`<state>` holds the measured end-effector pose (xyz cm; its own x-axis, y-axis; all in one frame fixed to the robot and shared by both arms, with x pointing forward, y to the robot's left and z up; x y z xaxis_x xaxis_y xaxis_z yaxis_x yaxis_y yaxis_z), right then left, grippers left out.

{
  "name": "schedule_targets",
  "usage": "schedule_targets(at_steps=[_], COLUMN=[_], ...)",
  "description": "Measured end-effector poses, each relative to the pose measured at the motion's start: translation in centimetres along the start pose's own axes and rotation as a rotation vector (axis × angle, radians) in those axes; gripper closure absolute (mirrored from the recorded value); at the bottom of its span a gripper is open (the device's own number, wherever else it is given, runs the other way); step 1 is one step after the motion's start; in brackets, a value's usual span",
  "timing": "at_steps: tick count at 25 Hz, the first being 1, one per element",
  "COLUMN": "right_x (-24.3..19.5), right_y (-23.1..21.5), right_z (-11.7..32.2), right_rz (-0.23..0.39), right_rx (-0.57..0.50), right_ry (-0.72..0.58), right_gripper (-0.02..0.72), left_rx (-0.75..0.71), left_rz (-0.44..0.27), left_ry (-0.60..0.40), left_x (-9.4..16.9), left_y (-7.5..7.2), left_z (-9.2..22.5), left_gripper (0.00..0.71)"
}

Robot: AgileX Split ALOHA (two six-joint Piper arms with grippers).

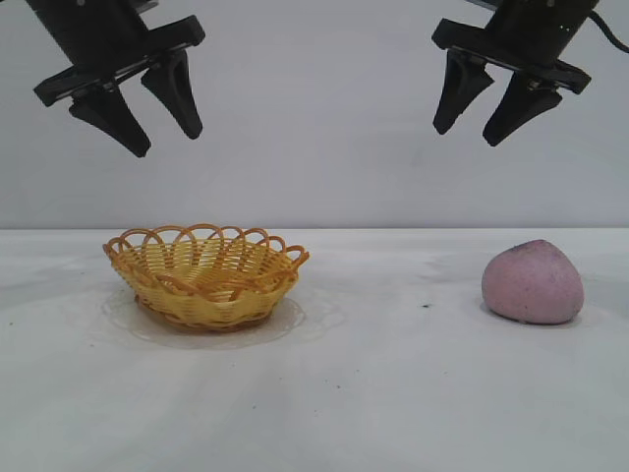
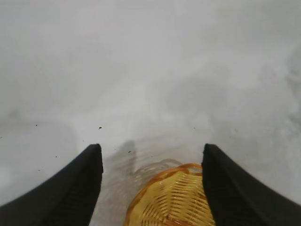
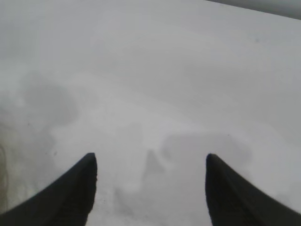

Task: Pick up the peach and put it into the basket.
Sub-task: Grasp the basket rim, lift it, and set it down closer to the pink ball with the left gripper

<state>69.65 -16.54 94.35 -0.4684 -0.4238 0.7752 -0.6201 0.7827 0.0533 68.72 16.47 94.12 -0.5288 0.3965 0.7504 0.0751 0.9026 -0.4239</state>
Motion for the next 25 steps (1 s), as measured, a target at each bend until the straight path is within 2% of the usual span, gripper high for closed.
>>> schedule_targets(at_steps=[15, 21, 25], right_x=[0.0, 0.0, 0.0], right_y=[-0.1, -0.1, 0.0], right_z=[0.0, 0.0, 0.0], right_rz=[0.001, 0.001, 0.000], right_rx=[-0.001, -0.001, -0.001], right_ry=[0.000, 0.000, 0.001], right_gripper=[0.232, 0.232, 0.232], left_rx=[-0.014, -0.178, -0.269], left_rz=[-0.002, 0.007, -0.001], left_ry=[0.018, 0.112, 0.236], left_x=[0.0, 0.1, -0.1], left_y=[0.0, 0.0, 0.2], left_z=[0.3, 1.8, 2.6], left_gripper=[0.303, 0.303, 0.303])
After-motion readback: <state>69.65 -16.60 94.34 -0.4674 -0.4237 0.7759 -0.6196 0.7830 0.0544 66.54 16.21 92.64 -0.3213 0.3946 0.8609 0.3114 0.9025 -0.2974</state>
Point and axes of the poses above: a point on each arm's last joint axis where the gripper is mounted, x pointing back along that axis away from the gripper, y along the wrist's bending axis when the last joint is at zero, z = x × y, the point moved 7 cm from there along -x, pointing out along that axis toward the gripper, and after that the axes turned 15 degrees about x, right-handed, at the moved point
